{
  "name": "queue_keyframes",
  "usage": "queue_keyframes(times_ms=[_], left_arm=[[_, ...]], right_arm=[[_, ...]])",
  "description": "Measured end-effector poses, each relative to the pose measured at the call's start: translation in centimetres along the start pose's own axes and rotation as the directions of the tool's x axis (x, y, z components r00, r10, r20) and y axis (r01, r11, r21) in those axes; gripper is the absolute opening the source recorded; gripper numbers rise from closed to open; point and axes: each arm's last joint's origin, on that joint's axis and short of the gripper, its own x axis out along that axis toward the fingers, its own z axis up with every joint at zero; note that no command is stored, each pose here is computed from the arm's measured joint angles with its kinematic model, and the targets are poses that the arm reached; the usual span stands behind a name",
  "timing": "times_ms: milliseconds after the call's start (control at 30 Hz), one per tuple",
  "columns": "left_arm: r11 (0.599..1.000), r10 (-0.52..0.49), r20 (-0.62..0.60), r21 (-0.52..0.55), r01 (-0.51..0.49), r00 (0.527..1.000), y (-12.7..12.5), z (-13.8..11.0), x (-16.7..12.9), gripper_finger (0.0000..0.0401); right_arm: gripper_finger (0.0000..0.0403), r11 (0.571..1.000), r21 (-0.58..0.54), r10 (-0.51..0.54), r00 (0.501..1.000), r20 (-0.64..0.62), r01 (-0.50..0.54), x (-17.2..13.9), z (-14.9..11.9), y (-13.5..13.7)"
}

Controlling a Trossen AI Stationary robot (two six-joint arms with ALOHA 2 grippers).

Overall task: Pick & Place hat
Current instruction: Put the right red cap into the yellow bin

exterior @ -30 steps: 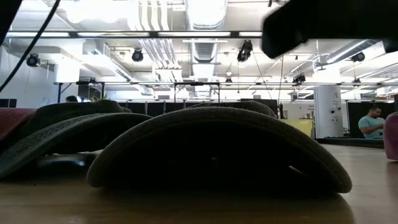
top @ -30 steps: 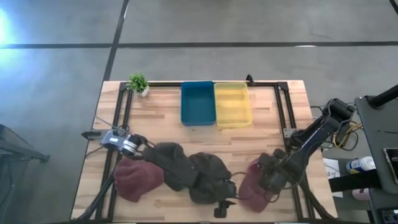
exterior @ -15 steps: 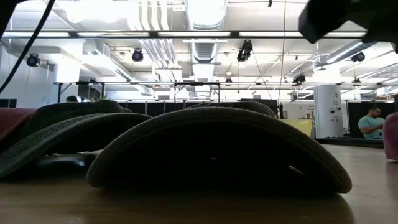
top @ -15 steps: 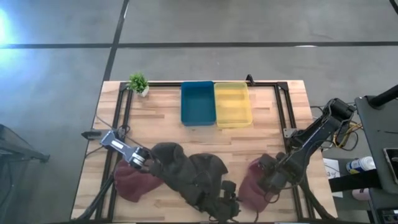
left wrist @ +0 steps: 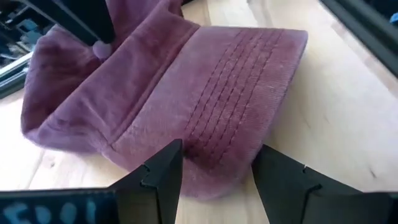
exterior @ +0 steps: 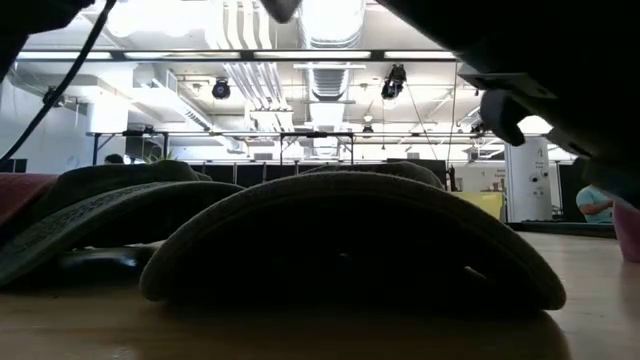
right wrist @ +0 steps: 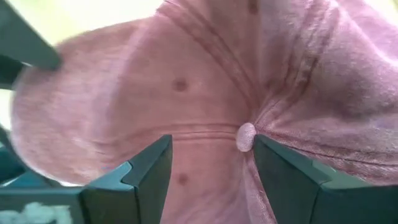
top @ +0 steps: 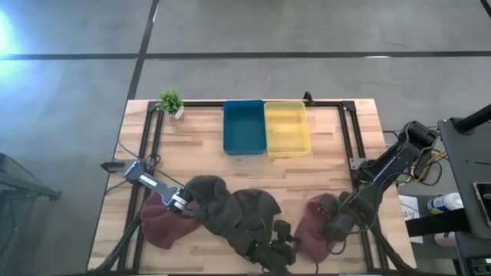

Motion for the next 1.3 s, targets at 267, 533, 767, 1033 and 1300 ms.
queue_keyframes(times_ms=[267,533,767,1033,1300], left_arm=[[0.998,0.014,0.039,-0.062,-0.011,0.999,1.9,-0.1,1.7,0.0181],[0.985,0.109,0.14,-0.149,-0.088,0.984,3.7,1.9,1.8,0.0181],[0.983,0.012,0.236,-0.181,0.032,0.972,4.9,2.4,2.6,0.0181],[0.992,0.041,0.191,-0.129,-0.017,0.981,5.9,1.3,3.5,0.0181],[0.997,0.046,0.183,-0.064,-0.035,0.982,6.2,2.1,3.3,0.0146]], right_arm=[[0.0219,0.997,-0.021,0.069,0.998,-0.001,-0.069,0.0,0.0,0.6],[0.0219,0.994,-0.069,0.085,0.996,-0.027,-0.086,0.4,-0.1,0.6],[0.0219,0.982,-0.135,0.129,0.991,-0.034,-0.132,0.9,-0.1,0.7],[0.0219,0.973,-0.19,0.127,0.991,-0.046,-0.134,1.0,-0.2,0.6],[0.0219,0.949,-0.243,0.199,0.979,-0.043,-0.203,0.5,-0.1,1.1]])
